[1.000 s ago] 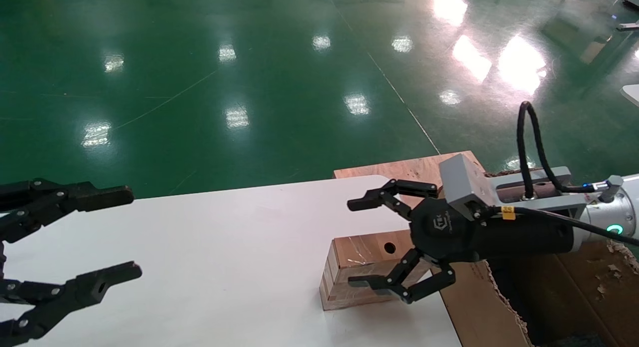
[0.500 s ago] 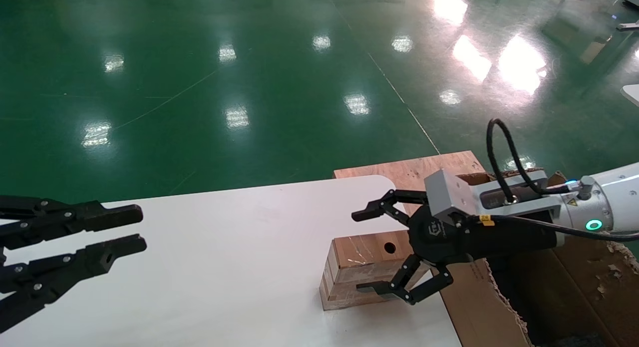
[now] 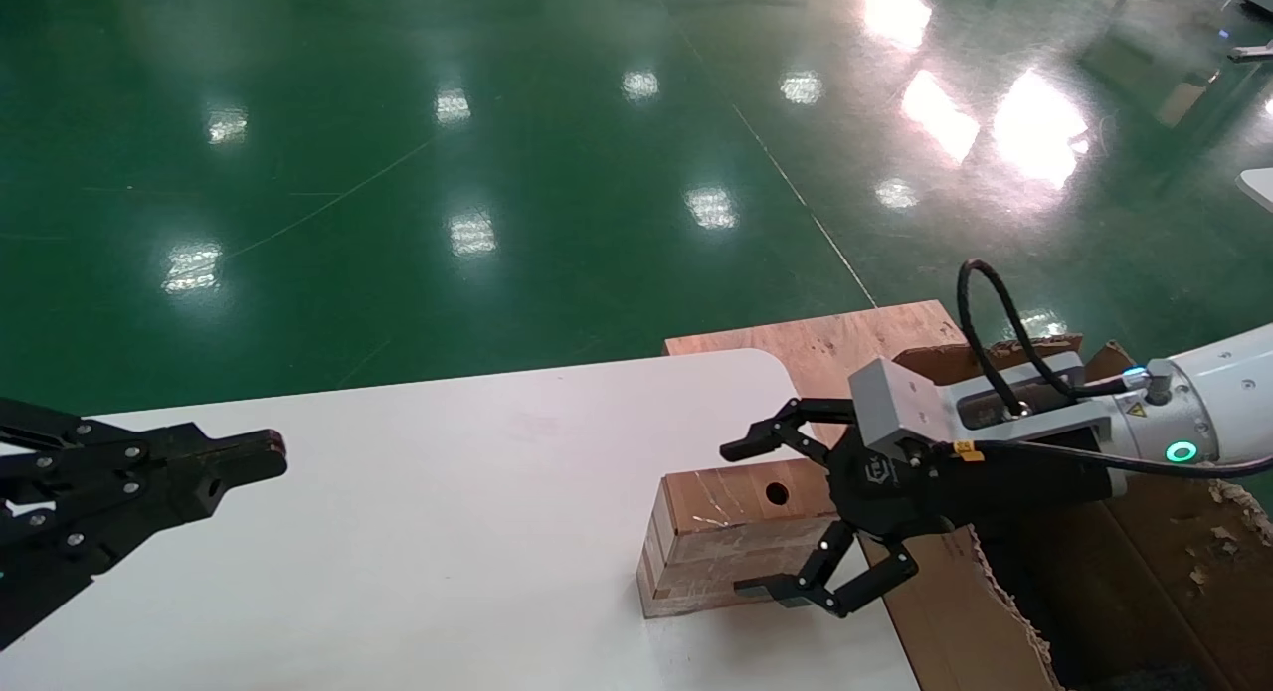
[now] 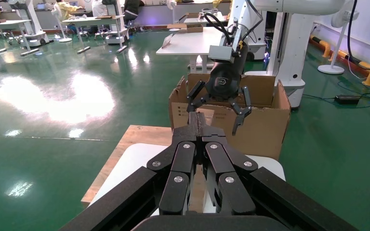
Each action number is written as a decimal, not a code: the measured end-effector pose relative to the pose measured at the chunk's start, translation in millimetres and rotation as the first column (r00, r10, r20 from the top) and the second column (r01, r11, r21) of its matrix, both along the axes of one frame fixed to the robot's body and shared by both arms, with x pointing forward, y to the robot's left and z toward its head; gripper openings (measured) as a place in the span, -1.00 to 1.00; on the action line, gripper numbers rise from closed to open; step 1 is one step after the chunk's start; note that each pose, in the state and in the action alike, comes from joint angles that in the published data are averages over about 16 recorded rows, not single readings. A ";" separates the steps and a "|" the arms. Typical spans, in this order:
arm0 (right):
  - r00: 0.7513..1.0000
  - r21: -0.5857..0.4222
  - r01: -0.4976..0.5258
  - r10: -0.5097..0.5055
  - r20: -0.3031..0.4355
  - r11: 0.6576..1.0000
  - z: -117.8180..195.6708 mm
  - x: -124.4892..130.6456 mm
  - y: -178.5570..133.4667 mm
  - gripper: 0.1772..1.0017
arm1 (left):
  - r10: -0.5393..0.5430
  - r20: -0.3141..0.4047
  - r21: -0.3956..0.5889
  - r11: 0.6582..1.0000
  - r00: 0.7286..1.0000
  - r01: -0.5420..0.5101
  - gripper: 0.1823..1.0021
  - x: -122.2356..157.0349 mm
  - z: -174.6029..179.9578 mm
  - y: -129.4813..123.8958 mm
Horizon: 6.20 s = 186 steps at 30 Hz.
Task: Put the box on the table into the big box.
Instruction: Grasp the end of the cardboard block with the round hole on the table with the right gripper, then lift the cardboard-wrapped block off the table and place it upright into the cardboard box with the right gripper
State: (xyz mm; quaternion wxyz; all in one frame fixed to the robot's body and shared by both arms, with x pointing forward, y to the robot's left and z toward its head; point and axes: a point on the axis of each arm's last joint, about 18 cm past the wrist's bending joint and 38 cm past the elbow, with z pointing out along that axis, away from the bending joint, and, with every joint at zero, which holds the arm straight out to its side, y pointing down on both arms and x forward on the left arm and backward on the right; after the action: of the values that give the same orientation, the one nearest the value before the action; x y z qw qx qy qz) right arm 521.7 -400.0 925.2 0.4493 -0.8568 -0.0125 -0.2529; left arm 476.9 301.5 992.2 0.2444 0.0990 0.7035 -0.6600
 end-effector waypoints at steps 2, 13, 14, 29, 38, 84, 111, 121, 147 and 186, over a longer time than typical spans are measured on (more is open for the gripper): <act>1.000 -0.011 0.003 -0.003 -0.001 1.000 -1.8 1.5 -2.4 1.00 | 0.000 0.000 0.000 1.000 1.000 0.000 -0.94 0.0 0.0 0.0; 1.000 -0.040 0.011 -0.009 0.026 0.999 -8.8 14.0 -13.1 1.00 | 0.000 0.000 0.000 1.000 1.000 0.000 -0.98 0.0 0.0 0.0; 1.000 -0.038 0.010 -0.009 0.030 0.999 -8.9 15.1 -13.5 1.00 | 0.000 0.000 0.000 1.000 1.000 0.000 -0.98 0.0 0.0 0.0; 0.998 -0.009 -0.004 0.005 0.060 1.000 -7.1 21.4 -14.5 1.00 | 0.000 0.000 0.000 1.000 1.000 0.000 -0.98 0.0 0.0 0.0; 0.999 -0.018 -0.004 0.005 0.053 1.000 -9.9 22.9 -16.1 1.00 | 0.000 0.000 0.000 1.000 1.000 0.000 -0.98 0.0 0.0 0.0; 0.999 -0.044 0.003 -0.001 0.038 0.999 -17.6 34.0 -17.1 0.85 | 0.001 0.000 0.000 1.000 1.000 -0.001 -0.67 0.1 0.0 0.1; 1.000 0.001 0.015 -0.015 0.008 1.000 -9.7 31.9 -11.9 -0.19 | 0.001 0.000 0.000 1.000 1.000 -0.001 0.67 0.1 0.0 0.1; 0.998 0.189 0.048 -0.053 0.023 0.981 63.5 -0.4 -10.5 -0.23 | 0.001 0.000 0.000 1.000 1.000 -0.001 0.93 0.1 0.0 0.1; 0.675 0.439 0.598 -0.717 0.176 0.671 114.0 -214.9 -147.4 -0.23 | 0.001 0.000 0.000 1.000 1.000 -0.001 1.00 0.1 0.0 0.2; 0.315 0.527 0.824 -0.941 -0.124 0.206 -54.5 -231.5 -240.9 -0.24 | 0.001 0.000 0.000 1.000 1.000 -0.001 1.00 0.1 0.0 0.2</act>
State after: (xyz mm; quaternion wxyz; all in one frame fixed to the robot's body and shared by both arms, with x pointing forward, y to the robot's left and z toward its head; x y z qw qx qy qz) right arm 290.1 -640.9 870.7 0.4204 -0.5208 0.4973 -0.5520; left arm 477.0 301.7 992.2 0.2445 0.0987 0.7034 -0.6601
